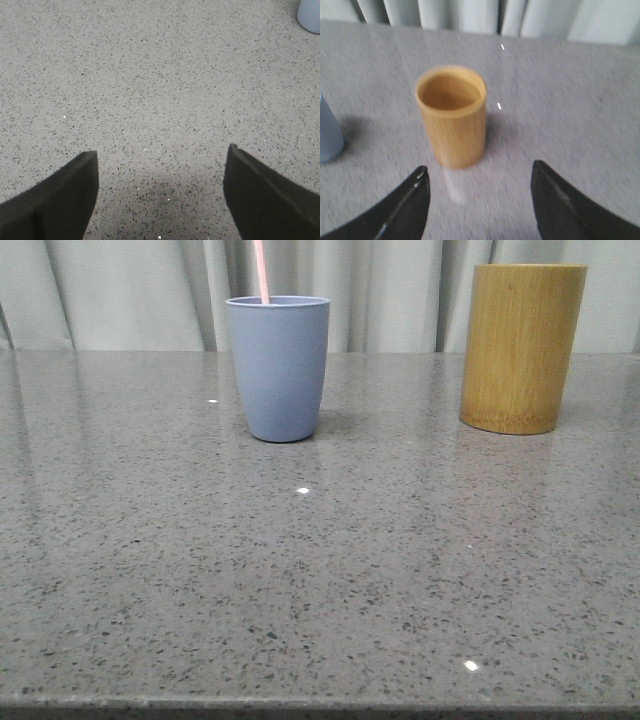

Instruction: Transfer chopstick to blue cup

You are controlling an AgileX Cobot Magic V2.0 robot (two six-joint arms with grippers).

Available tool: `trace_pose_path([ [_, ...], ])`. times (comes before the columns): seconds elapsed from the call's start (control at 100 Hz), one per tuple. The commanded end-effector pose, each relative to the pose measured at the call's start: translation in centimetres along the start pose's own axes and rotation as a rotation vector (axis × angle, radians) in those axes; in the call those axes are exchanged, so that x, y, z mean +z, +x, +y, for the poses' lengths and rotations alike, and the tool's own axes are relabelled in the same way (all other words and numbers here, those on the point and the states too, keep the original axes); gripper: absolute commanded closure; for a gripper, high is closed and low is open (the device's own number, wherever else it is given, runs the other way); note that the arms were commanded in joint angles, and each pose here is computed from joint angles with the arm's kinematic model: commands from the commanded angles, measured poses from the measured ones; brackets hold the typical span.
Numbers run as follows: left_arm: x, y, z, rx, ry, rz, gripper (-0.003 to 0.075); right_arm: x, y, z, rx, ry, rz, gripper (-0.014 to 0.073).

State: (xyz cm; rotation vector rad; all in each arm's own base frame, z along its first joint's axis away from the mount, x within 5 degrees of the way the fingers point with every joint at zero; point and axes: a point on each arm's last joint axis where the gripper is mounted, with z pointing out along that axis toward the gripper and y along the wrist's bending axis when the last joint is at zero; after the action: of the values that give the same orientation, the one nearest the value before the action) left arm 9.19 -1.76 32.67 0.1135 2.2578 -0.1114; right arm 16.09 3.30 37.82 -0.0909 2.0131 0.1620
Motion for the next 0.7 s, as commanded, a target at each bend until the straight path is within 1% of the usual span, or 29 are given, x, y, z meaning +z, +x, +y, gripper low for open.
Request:
trace_pose_path([
  [0.0,-0.5,-1.2,-0.1,-0.008,0.011,-0.087,0.0206,-2.2,0.5,-0.5,-0.022,0.018,-0.069,0.0139],
  [0.1,-0.5,-1.2,-0.1,-0.008,0.011,-0.087,0.0206,-3.8,2.5,-0.8,-0.026,0.029,-0.050,0.0139],
  [0.24,-0.5,-1.2,-0.1,-0.008,0.012,-0.087,0.0206,-5.5,4.6,-1.1,-0.023,0.031,-0.072,0.0139],
  [0.36,-0.5,-1.2,-0.1,-0.008,0.012,-0.087,0.0206,-6.4,5.1,-1.2,-0.021,0.027,-0.109,0.0139],
  [0.48,-0.5,-1.2,-0.1,-0.008,0.012,-0.087,0.0211,-6.5,5.1,-1.2,-0.021,0.027,-0.111,0.0144],
  [0.53,-0.5,-1.2,-0.1,-0.008,0.012,-0.087,0.0231,-6.5,5.1,-1.2,-0.021,0.027,-0.111,0.0169],
  [0.59,-0.5,-1.2,-0.1,-0.008,0.012,-0.087,0.0280,-6.5,5.1,-1.2,-0.021,0.027,-0.111,0.0238],
  [0.66,-0.5,-1.2,-0.1,-0.008,0.012,-0.087,0.0374,-6.5,5.2,-1.3,-0.021,0.028,-0.109,0.0351],
  [0.69,-0.5,-1.2,-0.1,-0.008,0.012,-0.087,0.0432,-6.5,5.2,-1.3,-0.021,0.028,-0.109,0.0401],
])
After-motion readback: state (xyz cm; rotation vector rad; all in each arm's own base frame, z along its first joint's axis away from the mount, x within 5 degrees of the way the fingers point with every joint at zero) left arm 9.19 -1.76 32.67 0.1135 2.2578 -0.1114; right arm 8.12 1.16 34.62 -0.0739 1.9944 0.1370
